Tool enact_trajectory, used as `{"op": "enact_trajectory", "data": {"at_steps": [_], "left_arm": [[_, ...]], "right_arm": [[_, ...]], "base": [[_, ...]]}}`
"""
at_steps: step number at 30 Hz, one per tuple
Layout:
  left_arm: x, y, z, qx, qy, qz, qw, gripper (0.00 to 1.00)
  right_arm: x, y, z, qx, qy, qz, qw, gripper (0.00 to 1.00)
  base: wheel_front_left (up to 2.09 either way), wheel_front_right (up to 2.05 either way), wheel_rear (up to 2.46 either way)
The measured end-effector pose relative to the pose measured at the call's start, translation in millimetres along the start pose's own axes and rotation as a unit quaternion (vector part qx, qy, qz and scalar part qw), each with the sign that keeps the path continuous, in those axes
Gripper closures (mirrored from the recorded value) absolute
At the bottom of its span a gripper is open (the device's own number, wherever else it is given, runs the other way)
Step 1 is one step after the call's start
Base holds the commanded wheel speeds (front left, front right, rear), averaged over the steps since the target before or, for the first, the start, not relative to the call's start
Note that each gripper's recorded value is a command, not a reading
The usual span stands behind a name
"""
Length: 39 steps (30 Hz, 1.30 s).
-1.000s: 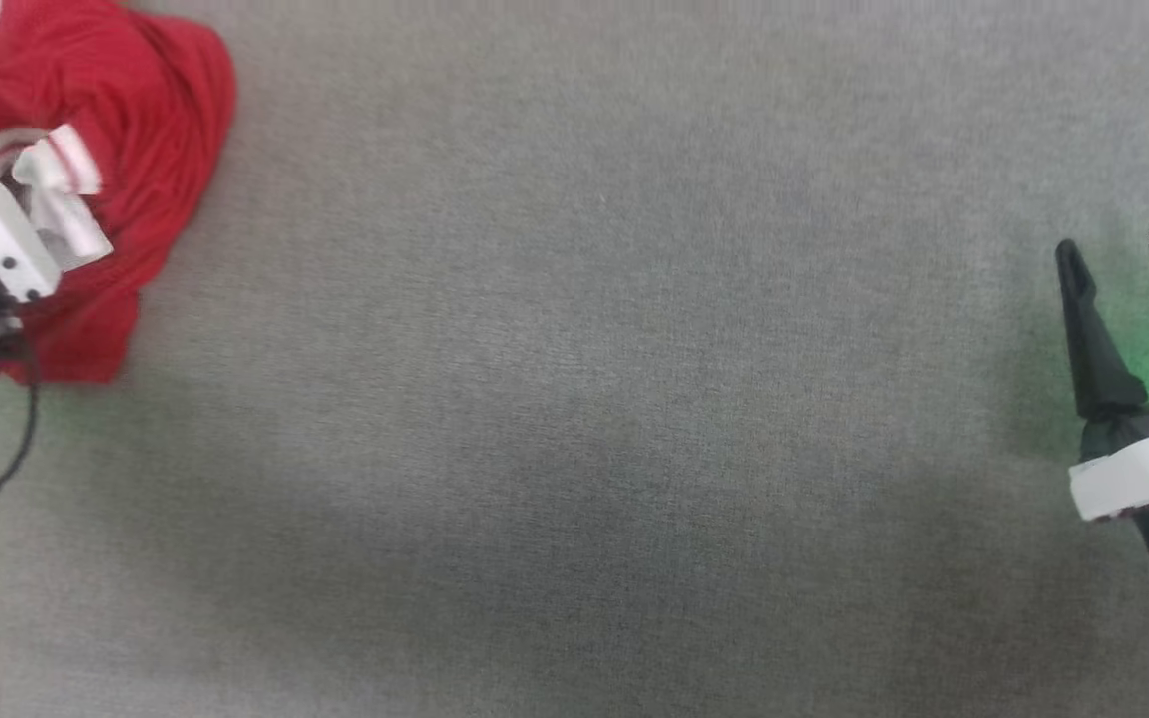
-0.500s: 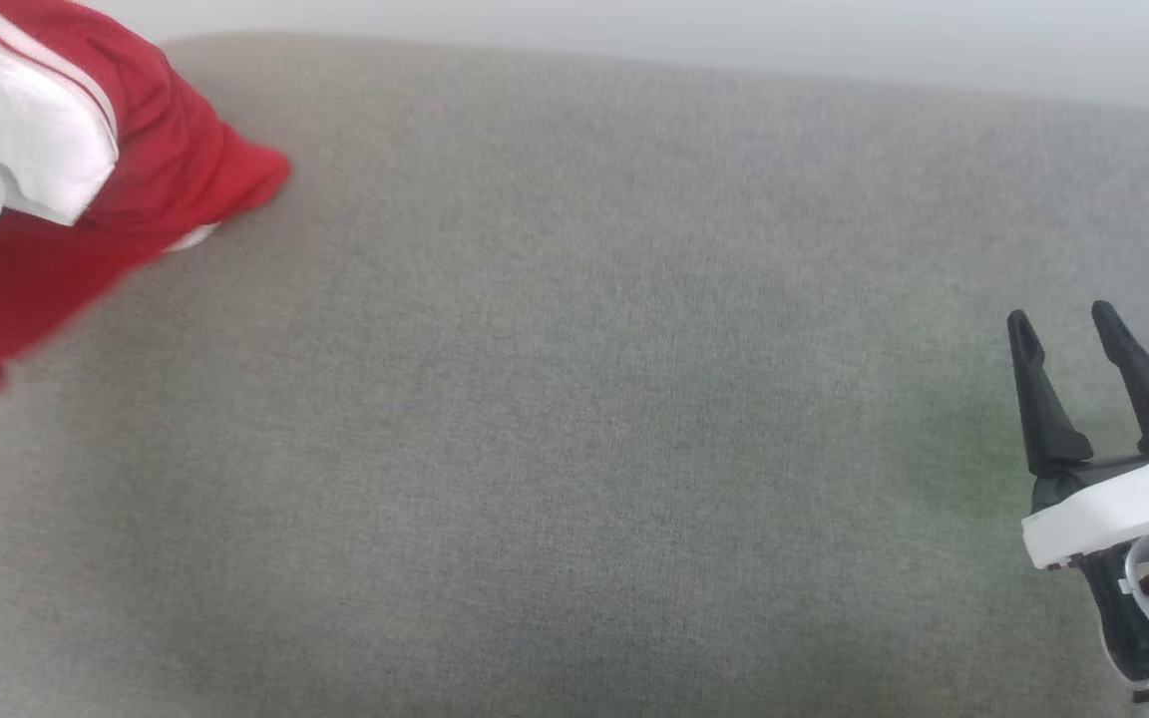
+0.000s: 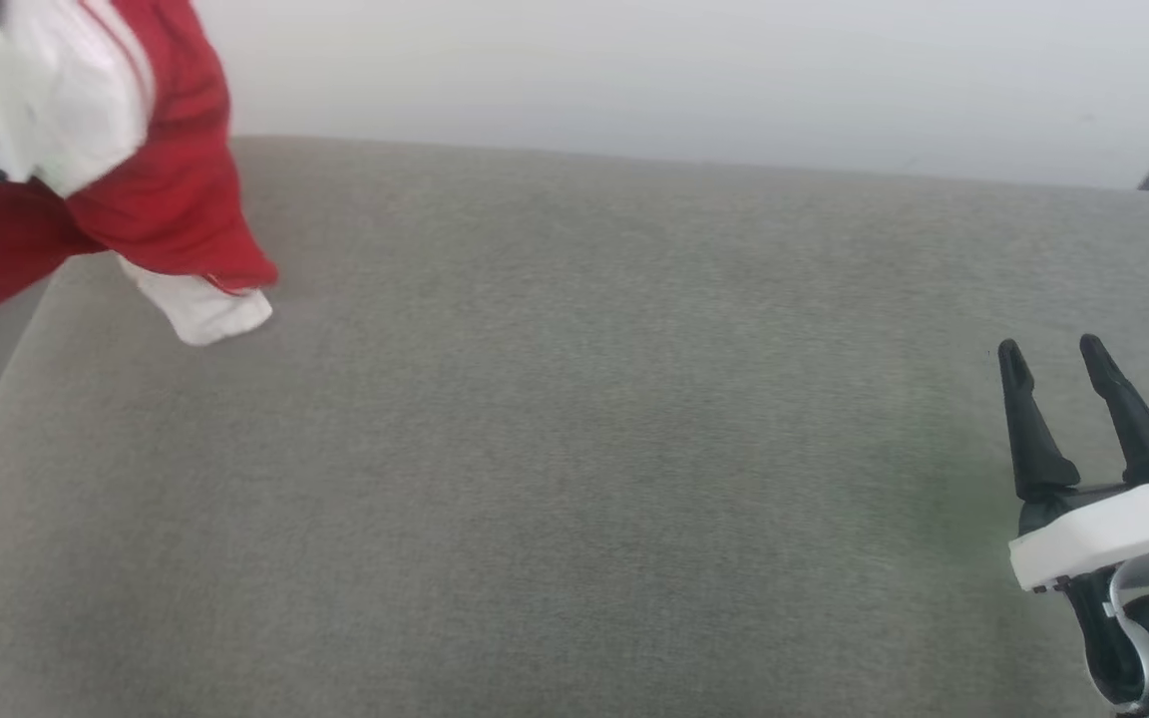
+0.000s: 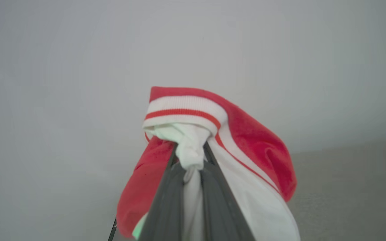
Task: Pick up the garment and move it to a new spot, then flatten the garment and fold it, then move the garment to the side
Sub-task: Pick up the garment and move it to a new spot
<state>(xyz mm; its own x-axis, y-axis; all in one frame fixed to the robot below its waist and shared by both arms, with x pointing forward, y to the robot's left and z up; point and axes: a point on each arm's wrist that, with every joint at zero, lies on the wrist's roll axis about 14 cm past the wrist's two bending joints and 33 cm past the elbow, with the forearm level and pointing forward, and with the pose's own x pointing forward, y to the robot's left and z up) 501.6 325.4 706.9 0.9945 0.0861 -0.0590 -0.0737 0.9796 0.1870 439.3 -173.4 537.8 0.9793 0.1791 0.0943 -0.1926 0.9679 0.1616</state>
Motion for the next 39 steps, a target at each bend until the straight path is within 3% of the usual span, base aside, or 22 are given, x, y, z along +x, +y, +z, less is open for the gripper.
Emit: {"op": "enact_trajectory", "data": {"at_steps": [13,21,25,29,34,39], "left_arm": [[-17,-147,51,0.027,-0.045,-0.160,0.986,1.00],[-30,-266,53,0.035,-0.053,-0.297,0.953,1.00],[-35,-301,53,0.035,-0.054,-0.340,0.938,1.00],[-41,-345,33,0.030,-0.020,-0.389,0.920,1.00],[-43,-363,-5,0.027,0.034,-0.408,0.912,1.00],[-48,-372,-71,0.016,0.126,-0.418,0.899,1.00]], "right_arm": [[-45,-61,21,-0.015,-0.026,-0.100,0.995,0.00],[-74,-99,21,-0.019,-0.029,-0.171,0.985,0.00],[-84,-109,17,-0.019,-0.024,-0.191,0.981,0.00],[-96,-118,6,-0.014,-0.013,-0.214,0.977,0.00],[-102,-122,-4,-0.009,-0.002,-0.224,0.975,0.00],[-101,-121,-16,-0.001,0.011,-0.225,0.974,0.00]], "base": [[0.00,0.00,0.00],[0.00,0.00,0.00],[0.00,0.00,0.00],[0.00,0.00,0.00],[0.00,0.00,0.00],[0.00,0.00,0.00]]}}
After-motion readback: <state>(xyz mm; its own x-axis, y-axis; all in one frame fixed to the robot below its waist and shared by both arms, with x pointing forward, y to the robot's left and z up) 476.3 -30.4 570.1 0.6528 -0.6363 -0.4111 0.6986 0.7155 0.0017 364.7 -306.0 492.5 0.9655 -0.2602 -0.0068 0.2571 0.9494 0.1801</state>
